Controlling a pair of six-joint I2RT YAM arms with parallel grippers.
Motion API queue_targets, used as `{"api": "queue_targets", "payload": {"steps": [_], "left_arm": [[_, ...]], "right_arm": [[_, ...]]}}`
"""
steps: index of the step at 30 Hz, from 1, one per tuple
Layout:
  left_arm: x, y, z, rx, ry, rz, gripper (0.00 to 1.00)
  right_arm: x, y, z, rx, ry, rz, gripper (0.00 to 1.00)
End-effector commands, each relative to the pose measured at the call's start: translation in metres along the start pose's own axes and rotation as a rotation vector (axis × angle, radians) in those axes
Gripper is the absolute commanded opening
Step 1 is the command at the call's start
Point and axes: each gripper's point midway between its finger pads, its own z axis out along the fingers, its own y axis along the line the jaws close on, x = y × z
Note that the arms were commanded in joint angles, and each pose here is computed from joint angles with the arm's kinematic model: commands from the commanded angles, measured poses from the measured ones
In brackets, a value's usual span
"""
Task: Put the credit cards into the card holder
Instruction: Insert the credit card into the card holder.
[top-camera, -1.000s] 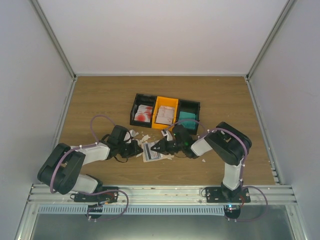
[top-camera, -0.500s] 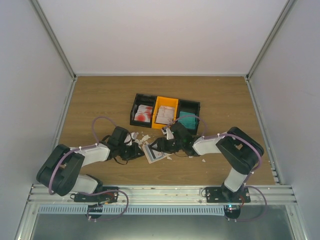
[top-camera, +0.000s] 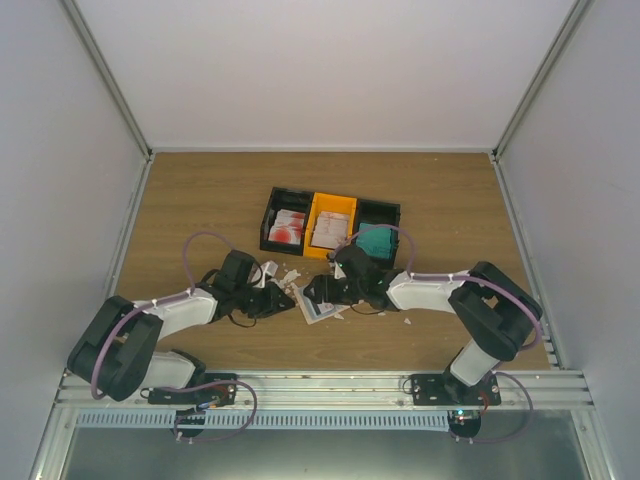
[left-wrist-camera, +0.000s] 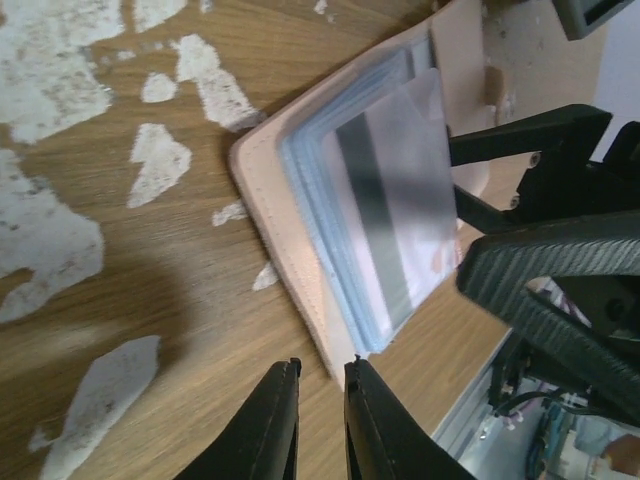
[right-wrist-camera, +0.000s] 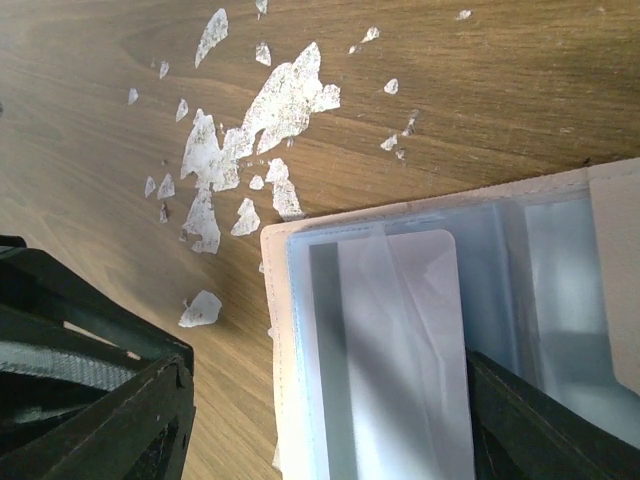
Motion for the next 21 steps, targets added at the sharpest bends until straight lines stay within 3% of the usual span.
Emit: {"api": "queue_targets", "payload": {"steps": [1,9,15,21], "left_arm": [[-0.005,-0.023,0.001,0.105,-0.001,0.047,0.19],[-0.003,-0.021,0.008,0.122,0.022,0.032,0.2],[-0.005,-0.018,0.011,0.115,0.025,0.026,0.2],[-0.006,-0.018,0.014,0.118,0.029,0.024,0.2]], "right_arm": [[0.005,-0.012,-0.001,0.133,0.002,-0.044,0.72],[0.011,-0.027,0.0,0.3,0.014,-0.066,0.74],[0.014,-0.019,0.001,0.289,0.015,-0.086,0.81],[0.0,-0.01,-0.019,0.265,-0.085,-0.057,0.88]]}}
